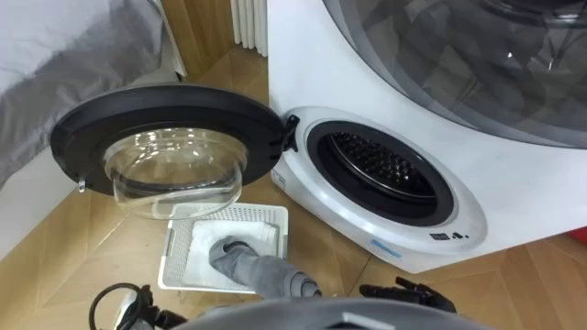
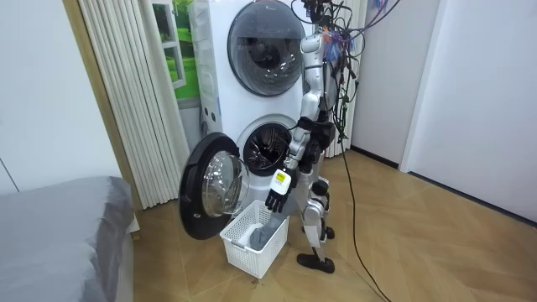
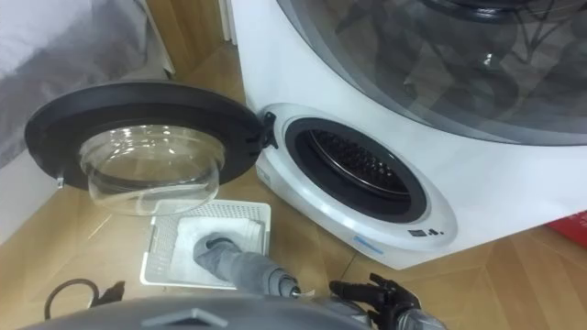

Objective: Put towel into washing machine

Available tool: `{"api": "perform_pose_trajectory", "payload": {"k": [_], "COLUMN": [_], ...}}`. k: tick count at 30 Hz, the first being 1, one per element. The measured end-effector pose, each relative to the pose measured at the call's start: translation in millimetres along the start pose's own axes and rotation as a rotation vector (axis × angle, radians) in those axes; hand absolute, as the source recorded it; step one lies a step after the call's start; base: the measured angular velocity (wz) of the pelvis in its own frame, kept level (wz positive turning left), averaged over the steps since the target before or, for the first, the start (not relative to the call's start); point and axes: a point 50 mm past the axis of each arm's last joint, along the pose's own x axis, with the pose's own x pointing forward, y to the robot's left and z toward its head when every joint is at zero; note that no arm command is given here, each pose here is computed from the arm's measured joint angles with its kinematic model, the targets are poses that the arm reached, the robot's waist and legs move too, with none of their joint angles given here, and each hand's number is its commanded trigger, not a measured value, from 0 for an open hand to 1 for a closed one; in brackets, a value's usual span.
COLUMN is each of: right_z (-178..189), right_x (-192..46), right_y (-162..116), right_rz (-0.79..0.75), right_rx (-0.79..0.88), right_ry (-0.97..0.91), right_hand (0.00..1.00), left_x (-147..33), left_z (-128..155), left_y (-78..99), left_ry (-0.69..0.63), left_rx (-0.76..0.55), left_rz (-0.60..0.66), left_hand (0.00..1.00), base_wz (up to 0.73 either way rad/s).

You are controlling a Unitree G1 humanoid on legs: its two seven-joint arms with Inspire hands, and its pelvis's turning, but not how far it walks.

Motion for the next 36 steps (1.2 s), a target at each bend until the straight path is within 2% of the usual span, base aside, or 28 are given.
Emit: {"api": "perform_pose_trajectory", "payload": {"k": [12,20,23,27,33,36], "right_z": [8.4,25.5,39.9,68.3,109.6,121.2], "right_x": [0.5,2.9,4.8,6.8,5.6,4.2], "right_y": [3.3,8.3,13.4,26.8,52.5,60.9], "right_rz": [0.011,-0.006,-0.023,-0.025,-0.017,-0.024], "right_rx": [-0.091,-0.163,-0.208,-0.264,-0.330,-0.367], "right_ry": [-0.041,-0.083,-0.108,-0.158,-0.256,-0.289], "right_hand": [0.00,0.00,0.00,0.00,0.00,0.00], "left_x": [0.6,4.2,4.5,3.5,-7.2,-14.7], "left_z": [6.8,36.1,55.0,95.5,160.3,183.1], "left_y": [1.4,-0.7,-6.8,-13.2,-17.9,-22.5], "left_ry": [-0.033,-0.130,-0.187,-0.275,-0.471,-0.553], "left_rx": [-0.004,0.015,0.074,0.122,0.326,0.405], "left_rz": [0.028,0.013,-0.002,-0.011,0.005,0.025], "left_hand": [0.00,0.00,0.00,0.00,0.00,0.00], "base_wz": [-0.01,-0.06,-0.06,0.00,-0.09,-0.05]}}
